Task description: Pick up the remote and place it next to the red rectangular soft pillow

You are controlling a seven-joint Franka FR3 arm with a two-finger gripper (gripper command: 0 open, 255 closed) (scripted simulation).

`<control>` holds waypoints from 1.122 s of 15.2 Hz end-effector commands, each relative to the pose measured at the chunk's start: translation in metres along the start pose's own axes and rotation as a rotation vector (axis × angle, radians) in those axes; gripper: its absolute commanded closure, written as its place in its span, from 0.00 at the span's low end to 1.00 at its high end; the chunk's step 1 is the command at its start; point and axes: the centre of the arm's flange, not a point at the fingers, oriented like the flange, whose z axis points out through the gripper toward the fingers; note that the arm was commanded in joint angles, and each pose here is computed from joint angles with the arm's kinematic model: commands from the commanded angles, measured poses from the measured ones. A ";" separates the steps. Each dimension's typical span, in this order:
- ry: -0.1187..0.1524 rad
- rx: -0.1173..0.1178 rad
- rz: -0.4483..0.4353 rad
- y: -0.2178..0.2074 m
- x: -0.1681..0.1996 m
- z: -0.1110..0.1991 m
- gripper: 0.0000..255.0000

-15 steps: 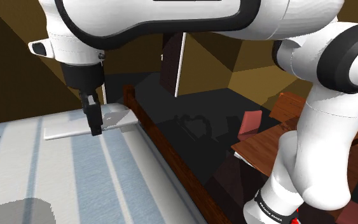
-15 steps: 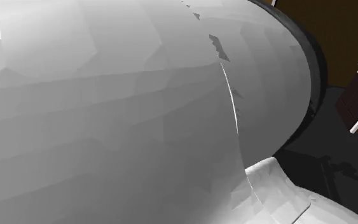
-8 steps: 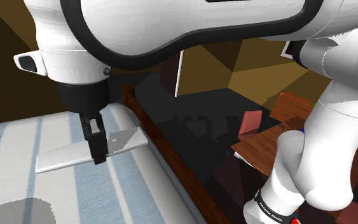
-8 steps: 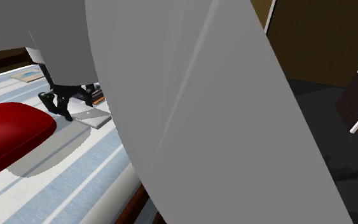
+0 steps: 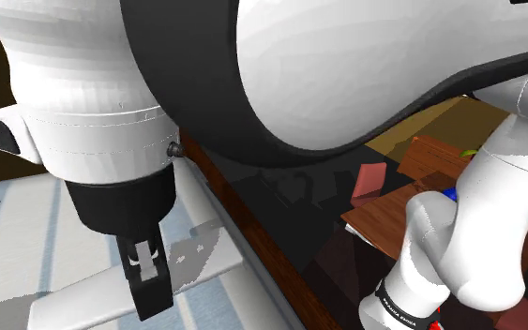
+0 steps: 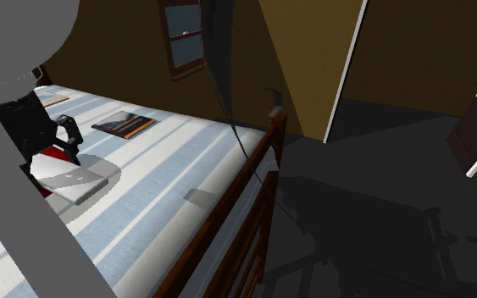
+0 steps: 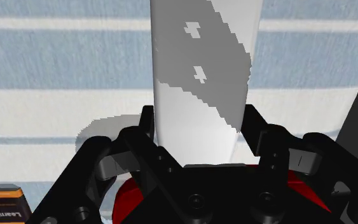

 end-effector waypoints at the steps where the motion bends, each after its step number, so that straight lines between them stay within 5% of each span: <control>1: 0.000 0.000 0.001 -0.028 0.003 0.001 1.00; 17: 0.000 0.000 0.001 -0.238 0.026 -0.001 1.00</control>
